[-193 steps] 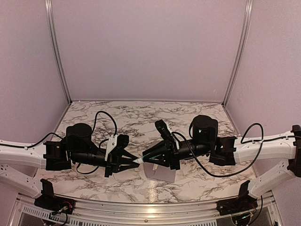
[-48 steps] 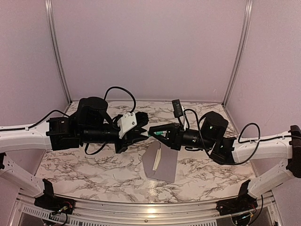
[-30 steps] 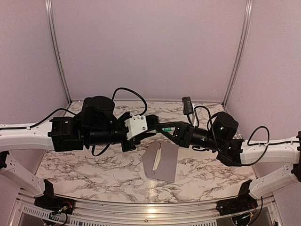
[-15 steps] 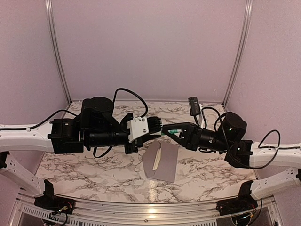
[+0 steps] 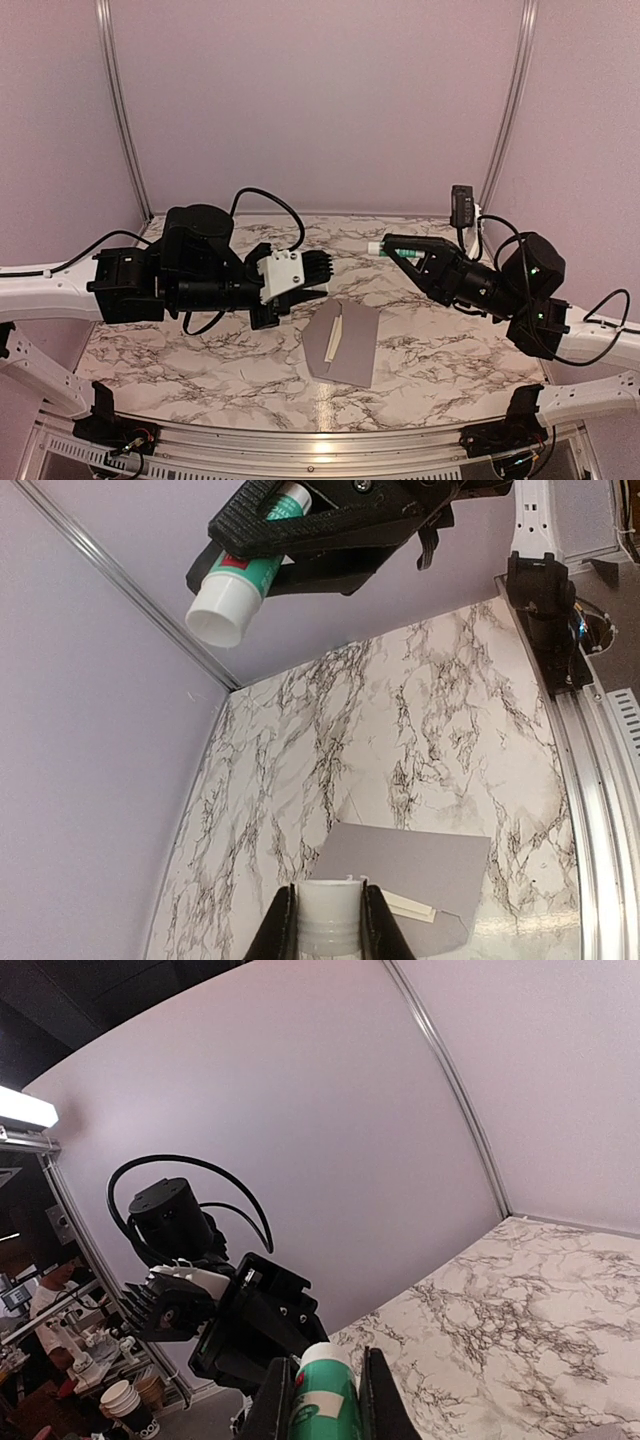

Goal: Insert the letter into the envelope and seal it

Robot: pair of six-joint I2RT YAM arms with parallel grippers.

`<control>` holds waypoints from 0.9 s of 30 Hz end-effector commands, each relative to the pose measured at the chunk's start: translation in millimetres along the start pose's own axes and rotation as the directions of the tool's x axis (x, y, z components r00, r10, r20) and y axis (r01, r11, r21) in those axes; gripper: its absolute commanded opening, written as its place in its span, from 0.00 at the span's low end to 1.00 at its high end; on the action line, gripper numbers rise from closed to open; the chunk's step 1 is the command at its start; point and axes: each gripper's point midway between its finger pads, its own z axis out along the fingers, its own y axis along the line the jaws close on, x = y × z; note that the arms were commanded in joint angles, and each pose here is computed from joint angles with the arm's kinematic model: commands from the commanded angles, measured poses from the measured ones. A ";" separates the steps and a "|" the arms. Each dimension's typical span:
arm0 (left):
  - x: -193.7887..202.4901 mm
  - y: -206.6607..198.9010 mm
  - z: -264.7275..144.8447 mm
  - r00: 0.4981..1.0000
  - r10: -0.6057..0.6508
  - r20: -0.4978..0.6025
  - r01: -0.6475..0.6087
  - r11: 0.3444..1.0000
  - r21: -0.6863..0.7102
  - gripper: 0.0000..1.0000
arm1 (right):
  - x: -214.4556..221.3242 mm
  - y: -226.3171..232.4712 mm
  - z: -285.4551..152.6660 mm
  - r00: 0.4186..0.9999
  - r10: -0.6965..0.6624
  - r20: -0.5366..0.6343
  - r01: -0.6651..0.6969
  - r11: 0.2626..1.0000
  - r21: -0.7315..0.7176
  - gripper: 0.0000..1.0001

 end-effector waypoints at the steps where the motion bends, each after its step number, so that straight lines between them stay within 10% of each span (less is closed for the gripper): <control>1: -1.2 1.1 -12.2 1.000 -0.026 0.012 0.026 1.000 -0.005 0.00 | -9.3 -1.3 -0.9 0.999 -0.032 0.023 0.032 0.999 0.025 0.00; 15: 60.4 -26.6 -21.9 0.958 -0.280 0.059 0.283 0.958 -0.051 0.00 | 16.9 -57.3 -6.0 0.996 -0.088 -0.033 0.094 0.959 0.269 0.00; 27: 192.7 -47.7 3.9 0.816 -0.538 -0.211 0.471 0.831 -0.296 0.01 | 54.7 -98.8 -9.0 0.988 -0.086 -0.130 0.131 0.909 0.396 0.00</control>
